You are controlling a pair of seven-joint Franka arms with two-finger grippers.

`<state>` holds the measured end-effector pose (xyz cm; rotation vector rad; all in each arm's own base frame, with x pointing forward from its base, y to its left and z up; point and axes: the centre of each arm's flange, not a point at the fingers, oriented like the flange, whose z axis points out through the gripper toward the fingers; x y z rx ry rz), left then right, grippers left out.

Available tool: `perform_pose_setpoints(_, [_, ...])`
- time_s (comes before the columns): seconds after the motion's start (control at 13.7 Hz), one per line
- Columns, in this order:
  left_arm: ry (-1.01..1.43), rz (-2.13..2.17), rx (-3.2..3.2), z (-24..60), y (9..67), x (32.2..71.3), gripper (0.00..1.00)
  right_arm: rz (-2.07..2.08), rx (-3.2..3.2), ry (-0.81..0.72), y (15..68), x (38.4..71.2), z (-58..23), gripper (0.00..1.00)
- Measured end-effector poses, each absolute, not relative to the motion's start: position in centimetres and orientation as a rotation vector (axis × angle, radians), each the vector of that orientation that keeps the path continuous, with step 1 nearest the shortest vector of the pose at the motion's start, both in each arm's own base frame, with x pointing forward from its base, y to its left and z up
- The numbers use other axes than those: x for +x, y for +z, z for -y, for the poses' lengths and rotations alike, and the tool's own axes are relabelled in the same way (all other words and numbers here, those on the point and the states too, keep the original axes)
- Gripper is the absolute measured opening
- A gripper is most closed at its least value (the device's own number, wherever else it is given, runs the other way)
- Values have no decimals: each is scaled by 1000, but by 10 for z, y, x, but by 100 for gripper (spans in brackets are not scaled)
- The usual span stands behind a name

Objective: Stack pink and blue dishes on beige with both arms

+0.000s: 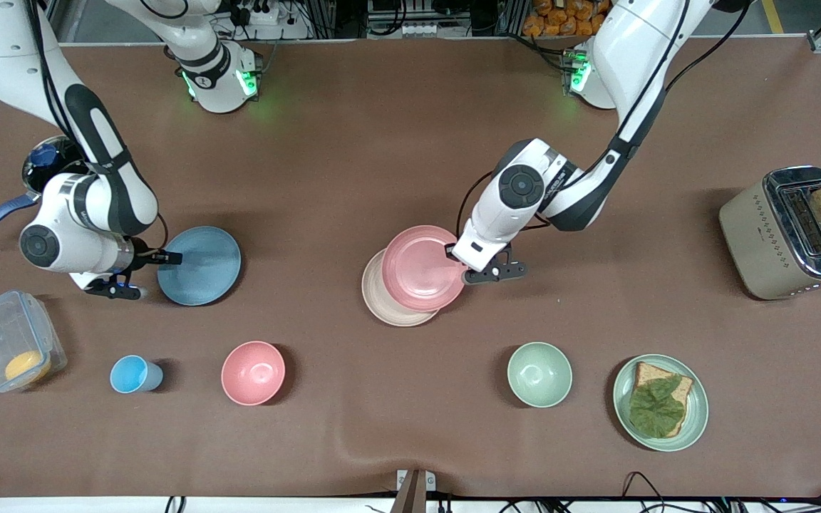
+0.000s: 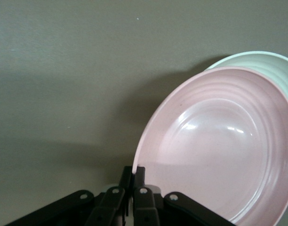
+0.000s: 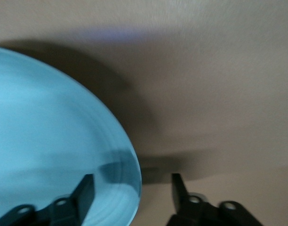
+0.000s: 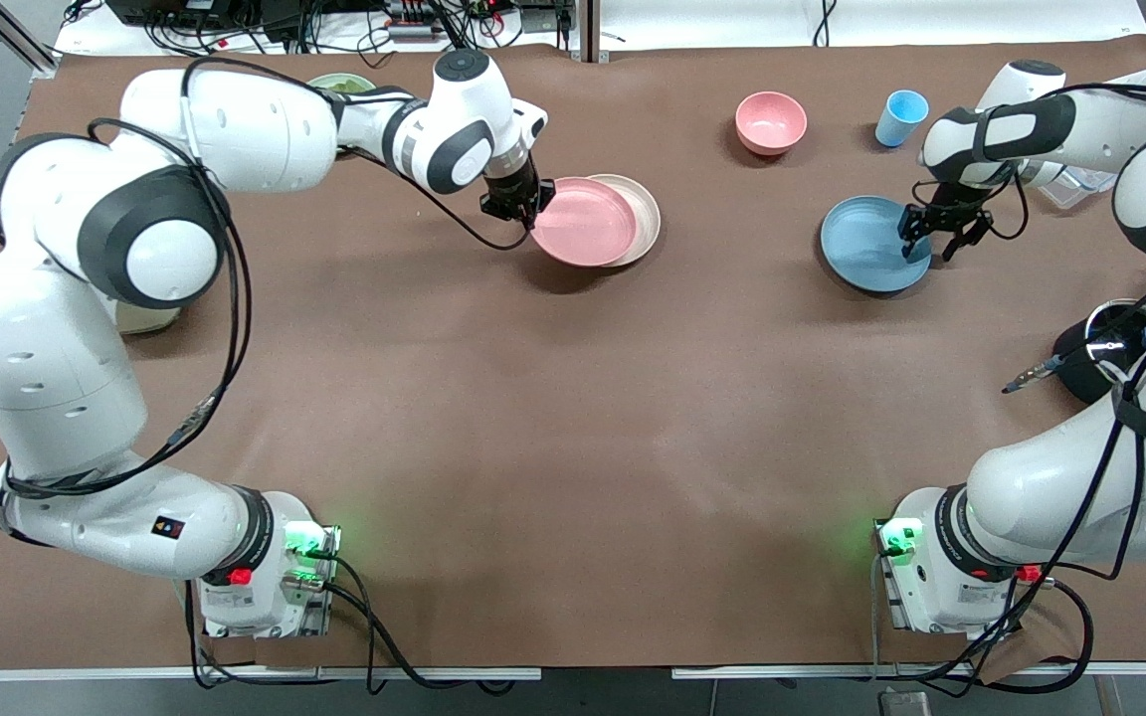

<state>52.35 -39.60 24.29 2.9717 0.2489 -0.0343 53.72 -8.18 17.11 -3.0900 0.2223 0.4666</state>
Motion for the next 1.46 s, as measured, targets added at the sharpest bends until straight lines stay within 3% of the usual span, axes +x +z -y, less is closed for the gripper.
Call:
perform_pose_setpoints(0.29, [-35, -258, 2949, 413, 236, 532, 5, -227, -3087, 466, 171, 538, 82, 24])
perform_pose_setpoints(0.37, [-36, -256, 2946, 416, 234, 534, 5, -226, -3088, 457, 176, 540, 82, 19])
perform_pose_setpoints(0.66, [-49, -270, 2943, 425, 225, 534, 5, -199, -3083, 461, 201, 544, 74, 4])
perform_pose_setpoints(0.95, [-37, -264, 2941, 428, 223, 538, 5, -164, -3079, 472, 246, 546, 61, 4])
perform_pose_setpoints(1.02, [-29, -266, 2937, 429, 226, 541, 10, -160, -3077, 478, 256, 546, 60, 4])
perform_pose_setpoints(1.24, [48, -286, 2931, 422, 243, 560, 41, -179, -3037, 517, 287, 550, 56, 4])
perform_pose_setpoints(1.46, [177, -343, 2964, 380, 302, 596, 70, -202, -2953, 572, 312, 551, 48, 4])
